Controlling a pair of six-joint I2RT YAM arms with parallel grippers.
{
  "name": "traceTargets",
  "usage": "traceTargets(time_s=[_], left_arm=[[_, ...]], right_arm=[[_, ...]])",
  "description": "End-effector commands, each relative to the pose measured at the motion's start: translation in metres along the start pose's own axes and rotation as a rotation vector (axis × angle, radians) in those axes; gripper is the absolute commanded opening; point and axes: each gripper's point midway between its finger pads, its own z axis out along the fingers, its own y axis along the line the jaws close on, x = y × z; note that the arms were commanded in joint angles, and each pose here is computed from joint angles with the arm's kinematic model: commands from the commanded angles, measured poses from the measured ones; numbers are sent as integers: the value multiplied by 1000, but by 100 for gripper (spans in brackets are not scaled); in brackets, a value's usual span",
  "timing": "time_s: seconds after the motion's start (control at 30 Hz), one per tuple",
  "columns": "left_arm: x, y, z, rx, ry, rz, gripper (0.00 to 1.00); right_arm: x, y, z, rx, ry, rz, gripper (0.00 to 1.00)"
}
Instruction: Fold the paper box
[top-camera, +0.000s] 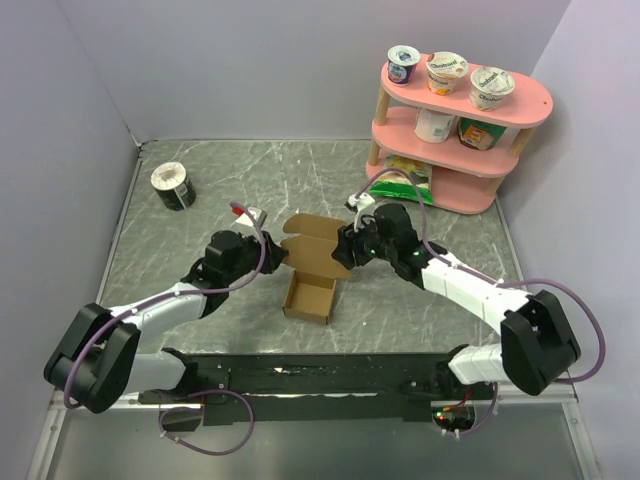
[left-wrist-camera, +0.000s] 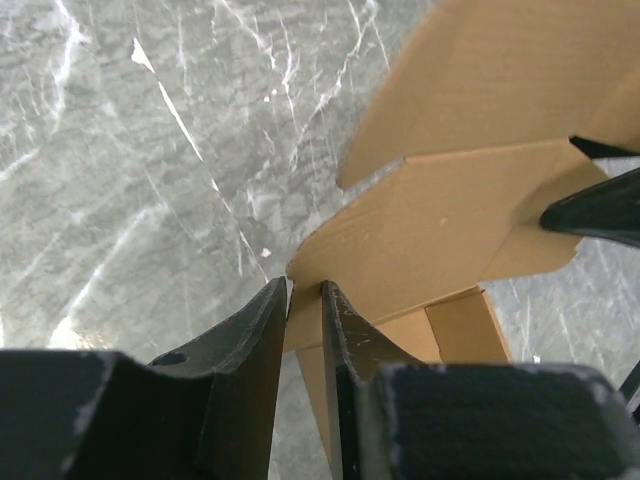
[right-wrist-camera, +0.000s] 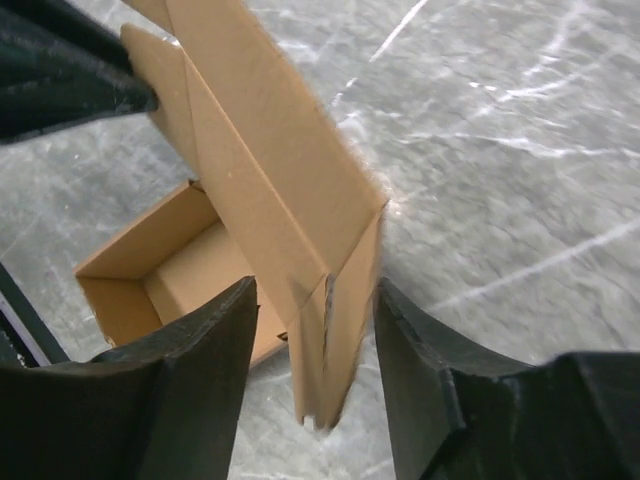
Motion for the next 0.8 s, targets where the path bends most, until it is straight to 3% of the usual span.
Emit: traceTargets(time_s=[0.0,0.57,0.77], left_arm=[[-17,-5,7,-44,-38,62,27],[-16,-16,4,-41,-47,79,22],[-18,-22,1,-29,-64,73,20]], right_arm=[[-16,-1,-19,62,-54,25,60],[13,-10,-21,110,25,84,60],[11,-5,-18,84,10,101,40]])
